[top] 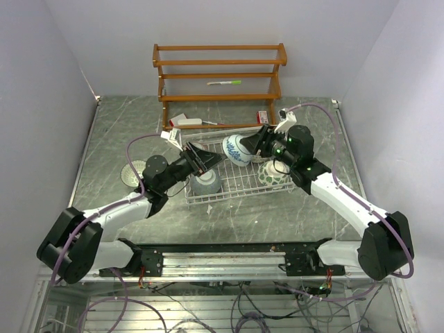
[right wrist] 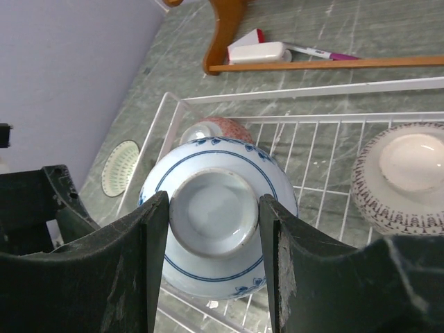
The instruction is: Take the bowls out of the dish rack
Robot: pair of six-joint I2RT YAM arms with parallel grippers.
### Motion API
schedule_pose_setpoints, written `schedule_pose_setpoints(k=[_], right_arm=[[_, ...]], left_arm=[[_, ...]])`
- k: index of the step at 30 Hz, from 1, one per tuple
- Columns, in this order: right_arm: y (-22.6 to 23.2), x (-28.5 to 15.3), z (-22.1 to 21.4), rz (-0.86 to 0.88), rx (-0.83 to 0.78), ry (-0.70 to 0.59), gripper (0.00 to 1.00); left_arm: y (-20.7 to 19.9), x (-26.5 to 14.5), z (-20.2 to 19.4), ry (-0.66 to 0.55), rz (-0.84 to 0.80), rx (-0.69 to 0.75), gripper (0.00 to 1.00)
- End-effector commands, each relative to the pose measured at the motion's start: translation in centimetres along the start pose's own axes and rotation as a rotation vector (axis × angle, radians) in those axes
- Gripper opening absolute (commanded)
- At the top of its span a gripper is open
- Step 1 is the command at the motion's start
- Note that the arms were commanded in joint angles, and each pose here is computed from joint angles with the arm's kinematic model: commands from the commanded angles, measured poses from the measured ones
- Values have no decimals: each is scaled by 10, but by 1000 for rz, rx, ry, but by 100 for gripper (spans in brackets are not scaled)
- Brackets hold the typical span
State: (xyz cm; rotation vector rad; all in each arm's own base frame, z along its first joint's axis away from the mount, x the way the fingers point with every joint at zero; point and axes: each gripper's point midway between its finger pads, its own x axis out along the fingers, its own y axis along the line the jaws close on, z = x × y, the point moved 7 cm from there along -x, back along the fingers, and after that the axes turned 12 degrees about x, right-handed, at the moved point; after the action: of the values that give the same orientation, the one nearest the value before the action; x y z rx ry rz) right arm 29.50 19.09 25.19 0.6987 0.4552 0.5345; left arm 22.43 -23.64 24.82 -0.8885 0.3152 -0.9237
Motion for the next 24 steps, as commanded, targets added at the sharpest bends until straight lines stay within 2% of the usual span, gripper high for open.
schedule_pose_setpoints(k=[1, 12, 24], right_arm=[[24, -7, 17, 140, 19, -58, 0], [27, -11, 20, 164, 16, -52, 0], [26, -14, 16, 166, 19, -36, 0]], left_arm=[[-14, 6, 11, -74, -67, 39, 81], [-7, 14, 7, -67, -54, 34, 80], [-12, 32, 4, -80, -99, 73, 73]])
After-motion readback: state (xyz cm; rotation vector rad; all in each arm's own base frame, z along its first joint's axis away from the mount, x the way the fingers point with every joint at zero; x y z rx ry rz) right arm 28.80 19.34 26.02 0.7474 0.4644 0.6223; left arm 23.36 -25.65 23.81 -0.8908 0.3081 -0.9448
